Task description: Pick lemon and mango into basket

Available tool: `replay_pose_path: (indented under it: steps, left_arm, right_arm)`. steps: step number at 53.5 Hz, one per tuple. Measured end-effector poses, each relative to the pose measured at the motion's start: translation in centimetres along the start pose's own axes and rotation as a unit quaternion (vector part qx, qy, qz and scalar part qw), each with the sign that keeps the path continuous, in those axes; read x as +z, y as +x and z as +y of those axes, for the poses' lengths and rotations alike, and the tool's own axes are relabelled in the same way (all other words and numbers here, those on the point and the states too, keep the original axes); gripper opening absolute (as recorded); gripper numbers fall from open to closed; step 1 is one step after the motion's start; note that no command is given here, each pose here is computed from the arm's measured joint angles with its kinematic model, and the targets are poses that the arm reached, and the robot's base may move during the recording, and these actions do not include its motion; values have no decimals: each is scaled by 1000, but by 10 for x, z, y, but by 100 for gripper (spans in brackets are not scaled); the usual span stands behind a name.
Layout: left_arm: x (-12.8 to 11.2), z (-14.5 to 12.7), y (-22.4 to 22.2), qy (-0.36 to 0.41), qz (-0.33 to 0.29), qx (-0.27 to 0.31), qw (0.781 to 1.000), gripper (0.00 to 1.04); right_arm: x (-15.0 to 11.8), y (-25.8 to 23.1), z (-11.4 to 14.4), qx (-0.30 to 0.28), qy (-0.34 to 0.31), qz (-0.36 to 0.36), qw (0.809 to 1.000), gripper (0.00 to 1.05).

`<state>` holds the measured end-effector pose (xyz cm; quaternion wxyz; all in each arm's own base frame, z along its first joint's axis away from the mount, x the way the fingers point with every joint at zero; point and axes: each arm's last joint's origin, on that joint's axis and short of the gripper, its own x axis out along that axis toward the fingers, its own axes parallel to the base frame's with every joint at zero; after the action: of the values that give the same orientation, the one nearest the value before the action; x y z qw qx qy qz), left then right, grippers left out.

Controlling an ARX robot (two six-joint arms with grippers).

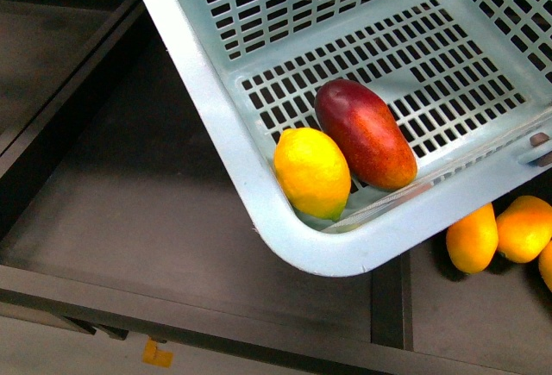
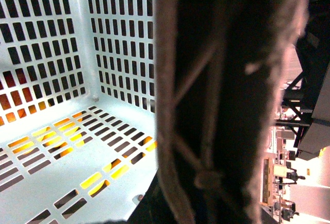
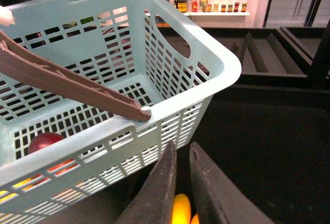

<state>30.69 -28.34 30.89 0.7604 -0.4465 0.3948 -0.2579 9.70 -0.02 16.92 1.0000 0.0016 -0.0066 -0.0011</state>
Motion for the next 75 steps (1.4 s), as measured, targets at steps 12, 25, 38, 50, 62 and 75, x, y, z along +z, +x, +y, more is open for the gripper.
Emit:
replay_pose_path:
  steps: [12, 25, 38, 50, 62, 75]
  left_arm:
    - [0, 0, 0, -1, 0, 0, 1000, 5]
    - [5, 13, 1, 8, -189, 157, 969, 5]
    - [80, 105, 19, -138, -263, 164, 941, 5]
    - [139, 150, 44, -212, -294, 167, 917, 5]
    - [172, 186, 61, -274, -293, 199, 894, 5]
    - [166, 196, 62, -287, -269, 198, 898, 11]
  right_arm:
    - [0, 0, 0, 0, 0, 0, 1000, 63]
    - [0, 0, 0, 0, 0, 0, 1000, 96]
    - [0, 0, 0, 0, 0, 0, 1000, 96]
    - [0, 0, 0, 0, 0, 0, 1000, 96]
    - [0, 0, 0, 0, 0, 0, 1000, 96]
    - [0, 0, 0, 0, 0, 0, 1000, 96]
